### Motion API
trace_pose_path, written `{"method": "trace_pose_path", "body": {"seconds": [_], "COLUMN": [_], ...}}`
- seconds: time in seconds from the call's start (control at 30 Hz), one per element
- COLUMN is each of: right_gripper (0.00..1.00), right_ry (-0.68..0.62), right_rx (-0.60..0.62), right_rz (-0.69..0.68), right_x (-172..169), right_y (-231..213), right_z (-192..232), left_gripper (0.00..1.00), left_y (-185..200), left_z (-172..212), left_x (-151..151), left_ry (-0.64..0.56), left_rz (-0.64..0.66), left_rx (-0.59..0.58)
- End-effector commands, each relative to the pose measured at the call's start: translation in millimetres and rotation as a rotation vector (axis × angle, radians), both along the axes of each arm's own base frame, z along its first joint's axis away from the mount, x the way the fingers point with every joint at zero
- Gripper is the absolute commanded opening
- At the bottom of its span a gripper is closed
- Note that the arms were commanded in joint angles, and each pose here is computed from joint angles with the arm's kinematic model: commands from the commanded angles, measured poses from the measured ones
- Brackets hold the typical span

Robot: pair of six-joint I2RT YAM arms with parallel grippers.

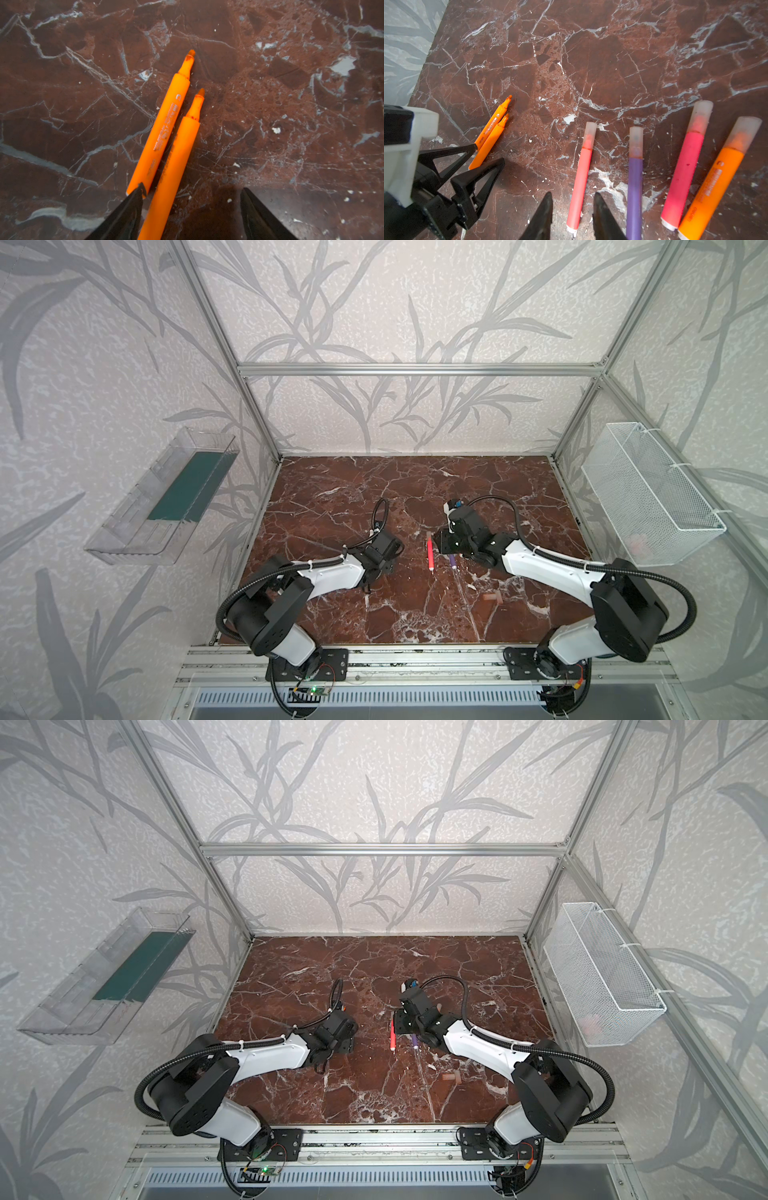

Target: Insert the pens into the pen caps

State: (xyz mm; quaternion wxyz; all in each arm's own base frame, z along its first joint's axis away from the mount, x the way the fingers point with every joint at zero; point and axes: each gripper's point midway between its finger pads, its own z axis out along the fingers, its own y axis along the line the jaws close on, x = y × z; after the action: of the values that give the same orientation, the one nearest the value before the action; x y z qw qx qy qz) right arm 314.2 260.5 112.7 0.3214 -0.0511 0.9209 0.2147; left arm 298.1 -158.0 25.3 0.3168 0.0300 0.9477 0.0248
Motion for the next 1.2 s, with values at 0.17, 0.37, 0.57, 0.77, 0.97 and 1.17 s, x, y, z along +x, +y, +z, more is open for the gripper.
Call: {"method": "trace_pose_path", "body": {"seconds": [0.17,0.37,0.57,0.77,0.97,1.17], "right_gripper": [0.33,0.33,0.34,0.34,0.34,0.37], "right_ry": [-0.023,-0.030,-0.032,-0.032,-0.031,-0.068], "right_rx": [0.011,0.017,0.038,0.056,0.206,0.399], "right_rz": [0.002,-0.001,0.006,0.011,0.022,0.026], "right_x": [-3,-4,-5,-4,-6,-13], "right_y": [-3,-4,-1,3,20,42], "right_z": [7,9,9,9,8,17], "left_gripper": [0.56,0.46,0.29,0.22,0.17,0.14], "left_y": [-8,-9,-11,-19,-34,-66], "left_z": [-6,-14,-16,-12,4,39], "left_x": [0,2,2,2,0,-15], "left_ry": [0.068,0.086,0.098,0.099,0.078,0.012], "left_rz": [-0.013,-0.011,-0.014,-0.041,-0.105,-0.291], "left_rx": [-0.002,0.010,0.010,-0.034,-0.123,-0.326]}}
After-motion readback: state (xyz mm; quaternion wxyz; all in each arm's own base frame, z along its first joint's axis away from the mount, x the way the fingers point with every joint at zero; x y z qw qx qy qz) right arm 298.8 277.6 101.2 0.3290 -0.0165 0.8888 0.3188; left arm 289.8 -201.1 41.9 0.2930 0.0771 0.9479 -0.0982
